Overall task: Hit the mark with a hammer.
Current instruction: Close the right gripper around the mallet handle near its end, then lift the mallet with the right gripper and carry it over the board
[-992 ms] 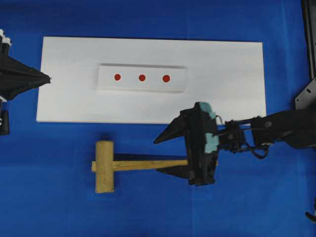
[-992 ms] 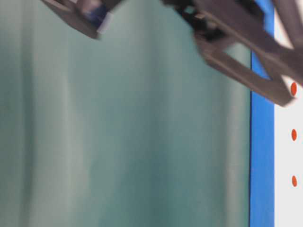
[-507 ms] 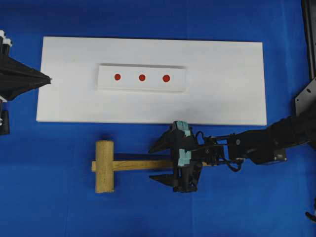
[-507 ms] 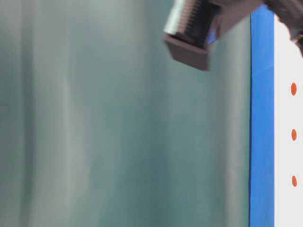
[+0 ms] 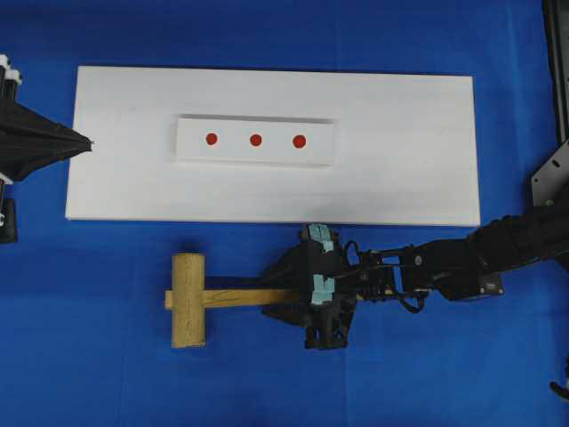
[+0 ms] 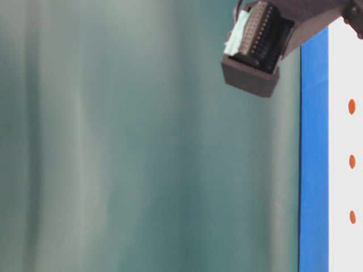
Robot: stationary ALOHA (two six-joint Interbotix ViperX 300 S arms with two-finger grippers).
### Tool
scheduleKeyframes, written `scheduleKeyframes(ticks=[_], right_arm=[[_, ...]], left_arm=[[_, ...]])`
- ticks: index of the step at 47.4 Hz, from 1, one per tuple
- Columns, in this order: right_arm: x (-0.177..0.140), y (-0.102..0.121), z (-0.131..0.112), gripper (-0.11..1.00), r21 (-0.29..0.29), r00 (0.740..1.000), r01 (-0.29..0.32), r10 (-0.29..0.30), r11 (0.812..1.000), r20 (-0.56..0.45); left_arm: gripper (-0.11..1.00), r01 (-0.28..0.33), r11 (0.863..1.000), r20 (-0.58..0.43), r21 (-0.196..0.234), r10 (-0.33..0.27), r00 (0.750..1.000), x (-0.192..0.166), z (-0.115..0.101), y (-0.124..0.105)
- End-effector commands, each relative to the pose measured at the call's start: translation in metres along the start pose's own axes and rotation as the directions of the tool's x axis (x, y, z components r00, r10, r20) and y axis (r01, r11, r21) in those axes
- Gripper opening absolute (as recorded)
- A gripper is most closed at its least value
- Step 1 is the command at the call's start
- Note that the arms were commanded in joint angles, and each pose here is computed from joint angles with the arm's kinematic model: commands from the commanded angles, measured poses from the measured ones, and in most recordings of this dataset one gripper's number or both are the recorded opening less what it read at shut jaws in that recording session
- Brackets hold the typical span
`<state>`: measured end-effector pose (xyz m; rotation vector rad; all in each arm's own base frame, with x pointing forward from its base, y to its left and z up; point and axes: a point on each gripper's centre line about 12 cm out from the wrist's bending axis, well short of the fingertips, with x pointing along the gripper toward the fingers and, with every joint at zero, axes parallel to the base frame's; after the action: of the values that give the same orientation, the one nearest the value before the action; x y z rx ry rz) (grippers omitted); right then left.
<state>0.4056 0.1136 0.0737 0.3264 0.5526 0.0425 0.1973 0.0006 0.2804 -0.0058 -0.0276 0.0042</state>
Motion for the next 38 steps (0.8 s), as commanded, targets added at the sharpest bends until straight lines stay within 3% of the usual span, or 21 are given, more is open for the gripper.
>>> scheduleKeyframes(ticks=[1, 5, 25, 38], right_arm=[[-0.001, 0.008, 0.012, 0.22, 0.001, 0.999, -0.02, 0.02, 1.0, 0.038], [-0.001, 0.009, 0.015, 0.09, 0.002, 0.999, -0.023, 0.023, 1.0, 0.043], [-0.039, 0.03, 0.06, 0.1, 0.016, 0.989, -0.085, 0.082, 0.996, 0.12], [-0.079, 0.045, 0.094, 0.1, -0.038, 0.981, -0.127, 0.131, 0.991, 0.142]], left_arm=[[0.0, 0.0, 1.0, 0.009, -0.003, 0.0, 1.0, 0.002, 0.004, 0.0], [0.0, 0.0, 1.0, 0.008, -0.003, 0.0, 1.0, 0.002, 0.003, 0.0], [0.0, 0.0, 1.0, 0.0, -0.006, 0.0, 1.0, 0.002, 0.002, 0.0], [0.0, 0.0, 1.0, -0.002, -0.006, 0.0, 1.0, 0.002, 0.002, 0.0]])
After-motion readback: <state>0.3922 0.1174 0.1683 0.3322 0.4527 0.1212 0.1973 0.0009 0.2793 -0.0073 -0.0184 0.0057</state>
